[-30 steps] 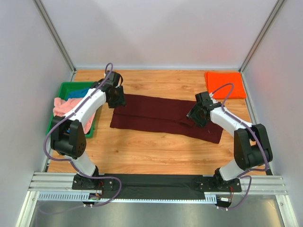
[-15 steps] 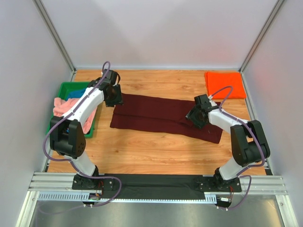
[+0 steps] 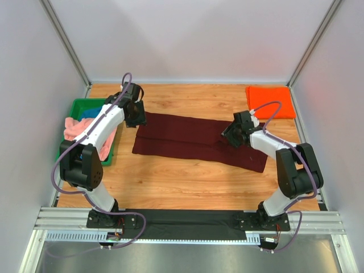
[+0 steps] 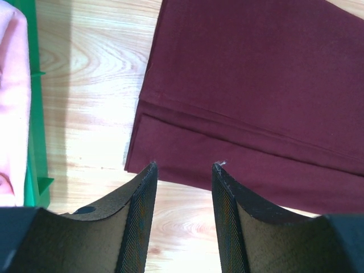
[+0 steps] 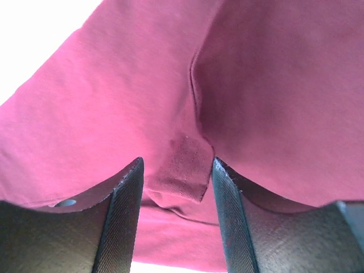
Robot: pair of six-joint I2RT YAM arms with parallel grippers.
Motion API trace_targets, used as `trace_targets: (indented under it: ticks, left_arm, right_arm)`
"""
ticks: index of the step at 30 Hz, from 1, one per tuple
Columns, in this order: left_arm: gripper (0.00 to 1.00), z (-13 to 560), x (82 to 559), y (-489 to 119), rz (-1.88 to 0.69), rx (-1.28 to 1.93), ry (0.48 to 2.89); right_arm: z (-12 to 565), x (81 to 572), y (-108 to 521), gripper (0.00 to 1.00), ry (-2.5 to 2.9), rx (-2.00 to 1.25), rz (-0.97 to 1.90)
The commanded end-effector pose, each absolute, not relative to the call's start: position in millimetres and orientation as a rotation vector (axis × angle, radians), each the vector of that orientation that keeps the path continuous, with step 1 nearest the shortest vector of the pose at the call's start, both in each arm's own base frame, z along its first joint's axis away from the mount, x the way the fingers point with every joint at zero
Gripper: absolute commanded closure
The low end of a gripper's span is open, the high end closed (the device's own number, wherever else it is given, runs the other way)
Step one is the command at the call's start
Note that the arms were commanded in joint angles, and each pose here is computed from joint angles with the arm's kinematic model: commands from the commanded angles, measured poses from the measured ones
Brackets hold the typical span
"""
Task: Fold and stack the t-shirts
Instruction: Fold the tshirt
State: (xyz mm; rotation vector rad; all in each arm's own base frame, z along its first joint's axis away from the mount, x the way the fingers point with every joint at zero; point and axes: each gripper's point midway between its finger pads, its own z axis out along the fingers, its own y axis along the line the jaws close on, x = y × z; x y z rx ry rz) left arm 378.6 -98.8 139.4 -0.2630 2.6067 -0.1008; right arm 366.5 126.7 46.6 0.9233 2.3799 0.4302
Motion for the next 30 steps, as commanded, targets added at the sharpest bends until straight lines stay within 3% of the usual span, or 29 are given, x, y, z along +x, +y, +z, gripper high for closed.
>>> trace_targets:
  ticks: [1, 3, 11, 18, 30]
  left_arm:
    - [0.50, 157, 384, -94, -0.092, -0.259, 2.561]
    - [0.50, 158, 384, -94, -0.090, -0.258, 2.556]
    - [0.50, 139, 378, -95, -0.089, -0.248, 2.570]
    - [0.55, 111, 373, -102, -0.055, -0.054, 2.746]
    - [0.56, 62, 369, -93, -0.023, -0.098, 2.899]
  right_arm:
    - [88, 415, 145, 0.48, 2.243, 0.826, 0.550]
    - [111, 434, 153, 0.48, 2.211, 0.742, 0.591]
    - [72, 404, 140, 0.51, 2.486, 0.775, 0.386]
    - [58, 412, 134, 0.62, 2.643, 0.404, 0.236]
    - [57, 426, 156, 0.58, 2.645, 0.046, 0.317]
